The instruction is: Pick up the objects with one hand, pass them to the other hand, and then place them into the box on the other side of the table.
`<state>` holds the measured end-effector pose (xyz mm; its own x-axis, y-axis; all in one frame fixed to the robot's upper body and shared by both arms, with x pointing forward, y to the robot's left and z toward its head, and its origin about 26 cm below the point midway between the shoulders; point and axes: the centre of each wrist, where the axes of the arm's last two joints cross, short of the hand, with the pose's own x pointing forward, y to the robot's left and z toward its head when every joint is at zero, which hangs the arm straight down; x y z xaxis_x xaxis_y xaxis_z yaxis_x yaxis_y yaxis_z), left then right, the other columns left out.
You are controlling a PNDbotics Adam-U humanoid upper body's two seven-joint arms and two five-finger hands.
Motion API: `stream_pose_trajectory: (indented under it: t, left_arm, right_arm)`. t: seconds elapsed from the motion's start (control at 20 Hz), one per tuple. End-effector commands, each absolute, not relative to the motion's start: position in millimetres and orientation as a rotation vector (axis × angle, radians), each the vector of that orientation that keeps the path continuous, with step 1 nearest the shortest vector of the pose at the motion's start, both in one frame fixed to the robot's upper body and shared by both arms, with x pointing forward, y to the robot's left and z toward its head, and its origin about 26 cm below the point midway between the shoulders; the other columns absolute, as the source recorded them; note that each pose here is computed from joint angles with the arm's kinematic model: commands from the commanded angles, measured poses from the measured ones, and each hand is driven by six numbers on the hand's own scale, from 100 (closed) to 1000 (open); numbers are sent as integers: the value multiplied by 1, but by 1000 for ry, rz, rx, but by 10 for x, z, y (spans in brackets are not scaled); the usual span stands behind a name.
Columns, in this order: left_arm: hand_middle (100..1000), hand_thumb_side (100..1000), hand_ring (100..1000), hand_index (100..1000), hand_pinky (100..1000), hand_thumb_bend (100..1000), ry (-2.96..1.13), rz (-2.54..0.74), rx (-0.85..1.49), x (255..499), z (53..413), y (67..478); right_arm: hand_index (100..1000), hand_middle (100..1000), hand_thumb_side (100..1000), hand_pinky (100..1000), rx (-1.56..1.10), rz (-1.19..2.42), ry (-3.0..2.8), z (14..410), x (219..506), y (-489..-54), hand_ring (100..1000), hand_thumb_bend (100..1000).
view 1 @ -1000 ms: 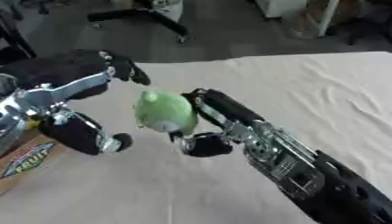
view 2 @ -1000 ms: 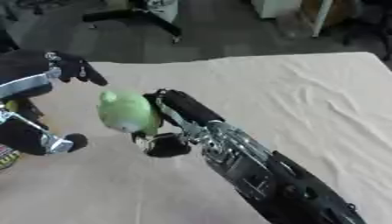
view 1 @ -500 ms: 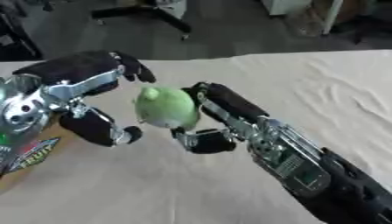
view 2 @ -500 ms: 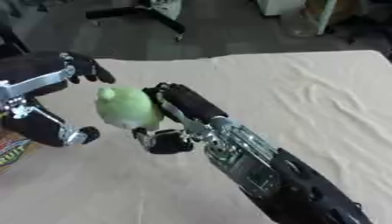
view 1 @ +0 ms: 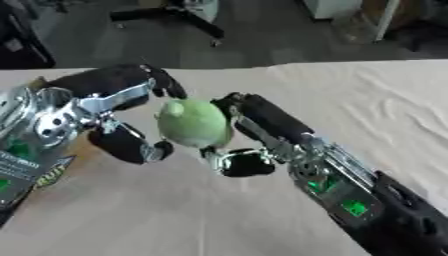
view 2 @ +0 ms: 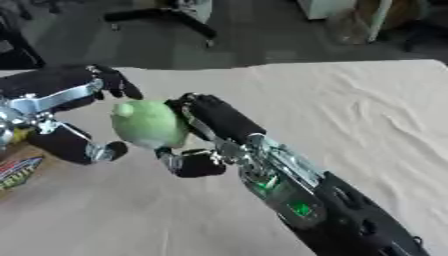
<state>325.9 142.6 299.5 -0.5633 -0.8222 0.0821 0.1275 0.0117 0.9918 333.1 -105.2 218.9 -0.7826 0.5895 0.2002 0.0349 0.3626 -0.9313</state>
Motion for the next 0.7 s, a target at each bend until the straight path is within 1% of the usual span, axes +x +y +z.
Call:
stream_pose_trajectory:
  t: [0.05,0.2,0.7]
  left_arm:
    - [775,100,820,841,787,344,-1578,-1638,768,3250,3080,1414]
    - [780,100,821,845,789,361,-1578,-1641,770,3258,3075,1404]
    - [773,100,817,840,782,359,-1588,-1651,741,3261,3066,1365]
  right_arm:
    - [567,388,259,706,-565,1441,-2159,2287,3287,-1050,509,100]
    - [567,387,259,705,-563,1444,-2162,2289,3275,-1046,509,100]
    - [565,384,259,700,-550,1439,-2169,2300,3252,-1029,506,100]
